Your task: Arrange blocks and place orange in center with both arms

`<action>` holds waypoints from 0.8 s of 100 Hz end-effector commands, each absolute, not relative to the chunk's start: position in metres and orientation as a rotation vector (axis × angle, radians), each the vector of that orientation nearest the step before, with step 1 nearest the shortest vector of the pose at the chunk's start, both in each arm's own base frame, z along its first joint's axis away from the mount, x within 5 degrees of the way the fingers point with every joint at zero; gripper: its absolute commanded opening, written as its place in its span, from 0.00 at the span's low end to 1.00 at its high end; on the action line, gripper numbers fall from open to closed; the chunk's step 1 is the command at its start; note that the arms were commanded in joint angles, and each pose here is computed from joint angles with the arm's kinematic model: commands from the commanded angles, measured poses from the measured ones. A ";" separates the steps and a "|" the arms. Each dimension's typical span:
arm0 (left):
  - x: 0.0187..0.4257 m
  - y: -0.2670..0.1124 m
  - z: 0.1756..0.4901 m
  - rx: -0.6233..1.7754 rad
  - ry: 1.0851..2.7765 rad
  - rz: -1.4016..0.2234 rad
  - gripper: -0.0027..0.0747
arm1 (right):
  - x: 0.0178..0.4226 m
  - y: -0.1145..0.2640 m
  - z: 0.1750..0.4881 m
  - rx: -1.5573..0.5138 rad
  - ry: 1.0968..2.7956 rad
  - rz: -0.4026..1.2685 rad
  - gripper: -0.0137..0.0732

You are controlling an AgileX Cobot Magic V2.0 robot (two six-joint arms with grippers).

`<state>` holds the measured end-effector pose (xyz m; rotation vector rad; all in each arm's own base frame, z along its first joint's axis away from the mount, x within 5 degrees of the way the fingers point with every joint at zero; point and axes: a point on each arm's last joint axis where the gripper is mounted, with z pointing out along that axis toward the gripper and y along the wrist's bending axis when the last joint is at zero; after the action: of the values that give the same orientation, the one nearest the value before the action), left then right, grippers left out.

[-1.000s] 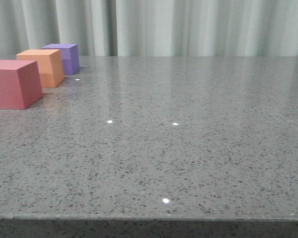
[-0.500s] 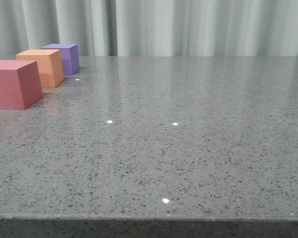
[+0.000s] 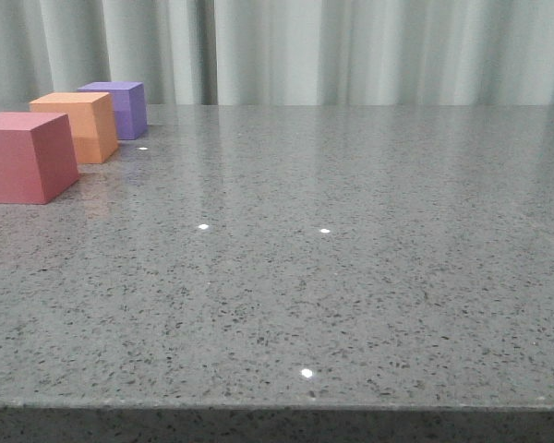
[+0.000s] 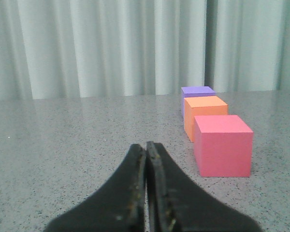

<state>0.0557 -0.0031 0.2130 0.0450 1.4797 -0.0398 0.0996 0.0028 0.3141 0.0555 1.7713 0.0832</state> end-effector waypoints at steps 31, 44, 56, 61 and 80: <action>0.054 -0.003 0.208 0.045 1.406 -0.043 0.01 | 0.062 0.002 0.282 0.025 1.446 0.093 0.08; 0.054 -0.003 0.208 0.045 1.406 -0.043 0.01 | 0.054 0.002 0.252 0.023 1.425 0.095 0.08; 0.054 -0.003 0.208 0.045 1.406 -0.043 0.01 | 0.050 0.002 0.230 0.023 1.415 0.096 0.08; 0.054 -0.003 0.208 0.045 1.406 -0.043 0.01 | 0.052 0.002 0.223 0.022 1.427 0.096 0.08; 0.054 -0.003 0.208 0.045 1.406 -0.043 0.01 | 0.053 0.003 0.216 0.019 1.415 0.099 0.08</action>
<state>0.0557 -0.0031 0.2130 0.0450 1.4797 -0.0398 0.0566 0.0022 0.1995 0.0371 1.5666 0.1042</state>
